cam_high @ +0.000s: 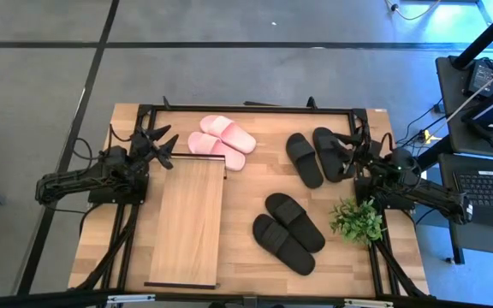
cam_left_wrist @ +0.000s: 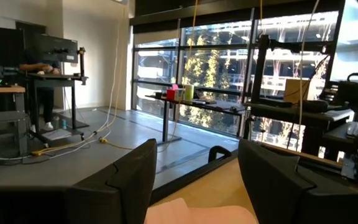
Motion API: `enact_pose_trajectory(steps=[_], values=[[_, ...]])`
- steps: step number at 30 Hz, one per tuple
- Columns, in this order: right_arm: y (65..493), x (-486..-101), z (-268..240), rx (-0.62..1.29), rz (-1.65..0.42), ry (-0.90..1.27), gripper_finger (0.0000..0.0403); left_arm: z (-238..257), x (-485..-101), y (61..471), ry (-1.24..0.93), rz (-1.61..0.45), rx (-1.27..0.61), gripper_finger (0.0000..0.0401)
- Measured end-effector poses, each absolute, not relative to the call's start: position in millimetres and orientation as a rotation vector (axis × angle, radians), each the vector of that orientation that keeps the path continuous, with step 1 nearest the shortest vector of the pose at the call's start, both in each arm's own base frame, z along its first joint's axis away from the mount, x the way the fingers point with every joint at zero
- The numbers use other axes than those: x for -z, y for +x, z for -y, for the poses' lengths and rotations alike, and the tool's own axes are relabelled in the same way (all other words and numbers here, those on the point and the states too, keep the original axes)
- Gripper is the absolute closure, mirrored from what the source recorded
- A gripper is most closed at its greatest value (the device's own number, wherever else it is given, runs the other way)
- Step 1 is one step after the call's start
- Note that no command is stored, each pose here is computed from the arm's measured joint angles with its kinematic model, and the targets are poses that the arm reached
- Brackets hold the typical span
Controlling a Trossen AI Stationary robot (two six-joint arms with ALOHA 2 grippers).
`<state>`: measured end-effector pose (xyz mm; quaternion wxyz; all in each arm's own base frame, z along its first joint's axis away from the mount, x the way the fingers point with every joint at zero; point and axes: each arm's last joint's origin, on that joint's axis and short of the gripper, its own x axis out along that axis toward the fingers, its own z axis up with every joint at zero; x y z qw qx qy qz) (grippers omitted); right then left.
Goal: Pick and place slides into the shelf
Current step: Put the pink slipper on the shelf
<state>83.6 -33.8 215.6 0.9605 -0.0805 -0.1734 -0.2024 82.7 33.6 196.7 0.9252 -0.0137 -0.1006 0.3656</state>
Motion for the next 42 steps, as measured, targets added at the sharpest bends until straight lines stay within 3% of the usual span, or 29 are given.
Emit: enact_pose_trajectory(steps=[11, 20, 25, 34, 42], values=[[84.7, -212.4, 34.3, 0.423, 0.306, -0.203, 0.0264, -33.6, -196.7, 82.7, -0.025, 0.205, -0.752, 0.0184], [84.9, -212.0, 34.5, 0.425, 0.298, -0.218, 0.0140, -33.6, -196.7, 82.6, -0.023, 0.204, -0.754, 0.0184], [84.9, -212.2, 34.5, 0.431, 0.295, -0.247, 0.0101, -33.6, -196.7, 82.6, -0.022, 0.204, -0.754, 0.0184], [87.5, -214.2, 37.1, 0.472, 0.293, -0.181, 0.0098, -33.6, -196.7, 82.6, -0.022, 0.204, -0.754, 0.0184], [110.3, -252.5, 47.2, 0.502, 0.179, -0.166, 0.0132, -33.6, -196.8, 82.6, 0.011, 0.191, -0.758, 0.0184]])
